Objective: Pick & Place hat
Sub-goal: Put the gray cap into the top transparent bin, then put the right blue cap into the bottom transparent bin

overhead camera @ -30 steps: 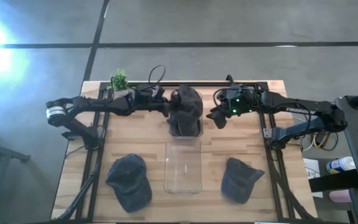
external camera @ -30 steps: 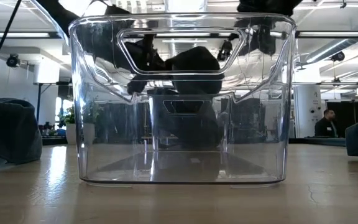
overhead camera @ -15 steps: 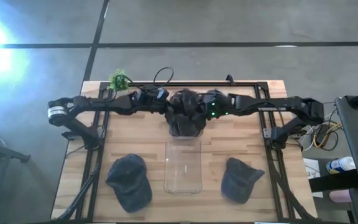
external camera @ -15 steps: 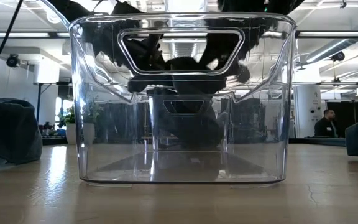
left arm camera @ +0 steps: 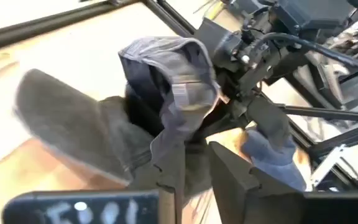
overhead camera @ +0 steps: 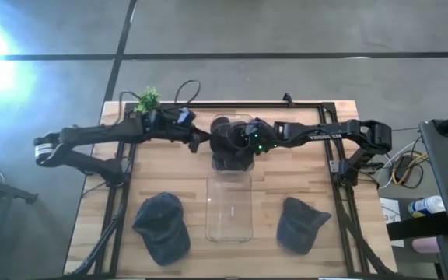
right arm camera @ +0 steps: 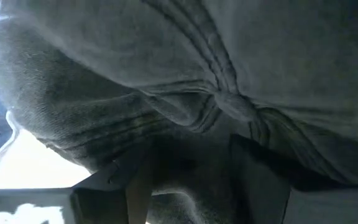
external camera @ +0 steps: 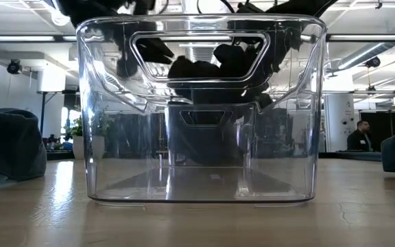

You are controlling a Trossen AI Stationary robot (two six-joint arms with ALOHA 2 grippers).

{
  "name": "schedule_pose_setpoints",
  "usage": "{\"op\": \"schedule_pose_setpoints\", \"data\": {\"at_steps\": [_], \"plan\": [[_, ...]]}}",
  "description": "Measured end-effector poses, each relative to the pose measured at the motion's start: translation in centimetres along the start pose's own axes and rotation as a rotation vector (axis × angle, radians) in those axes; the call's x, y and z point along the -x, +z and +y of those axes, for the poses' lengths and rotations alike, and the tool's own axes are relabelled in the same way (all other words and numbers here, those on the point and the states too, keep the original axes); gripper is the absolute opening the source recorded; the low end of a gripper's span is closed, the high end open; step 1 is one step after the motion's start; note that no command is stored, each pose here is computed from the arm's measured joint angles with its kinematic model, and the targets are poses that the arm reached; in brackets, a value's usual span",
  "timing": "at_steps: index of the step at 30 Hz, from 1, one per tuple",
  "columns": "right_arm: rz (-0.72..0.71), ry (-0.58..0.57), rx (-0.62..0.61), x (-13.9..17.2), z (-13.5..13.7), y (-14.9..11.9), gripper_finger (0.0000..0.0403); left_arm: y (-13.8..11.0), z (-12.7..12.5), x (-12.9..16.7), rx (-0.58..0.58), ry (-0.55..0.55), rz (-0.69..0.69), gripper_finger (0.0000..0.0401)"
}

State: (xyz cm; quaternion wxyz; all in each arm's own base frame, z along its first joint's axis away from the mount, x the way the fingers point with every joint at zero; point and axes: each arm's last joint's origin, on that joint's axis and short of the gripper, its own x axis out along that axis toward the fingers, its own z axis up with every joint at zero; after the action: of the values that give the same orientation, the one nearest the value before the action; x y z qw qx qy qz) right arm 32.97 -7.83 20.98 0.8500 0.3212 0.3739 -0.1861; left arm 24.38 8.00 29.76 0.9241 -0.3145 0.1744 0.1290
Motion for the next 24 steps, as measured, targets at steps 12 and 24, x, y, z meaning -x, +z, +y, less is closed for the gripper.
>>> {"op": "schedule_pose_setpoints", "data": {"at_steps": [12, 24], "plan": [[-0.023, -0.024, 0.031, -0.1, -0.3, 0.3, 0.0199, 0.6, -2.4, 3.6, -0.002, -0.099, -0.135, 0.0091], [-0.023, 0.057, 0.172, 8.1, 2.3, -0.6, 0.0199, -1.2, -2.8, -2.6, -0.009, -0.127, -0.055, 0.0091]]}}
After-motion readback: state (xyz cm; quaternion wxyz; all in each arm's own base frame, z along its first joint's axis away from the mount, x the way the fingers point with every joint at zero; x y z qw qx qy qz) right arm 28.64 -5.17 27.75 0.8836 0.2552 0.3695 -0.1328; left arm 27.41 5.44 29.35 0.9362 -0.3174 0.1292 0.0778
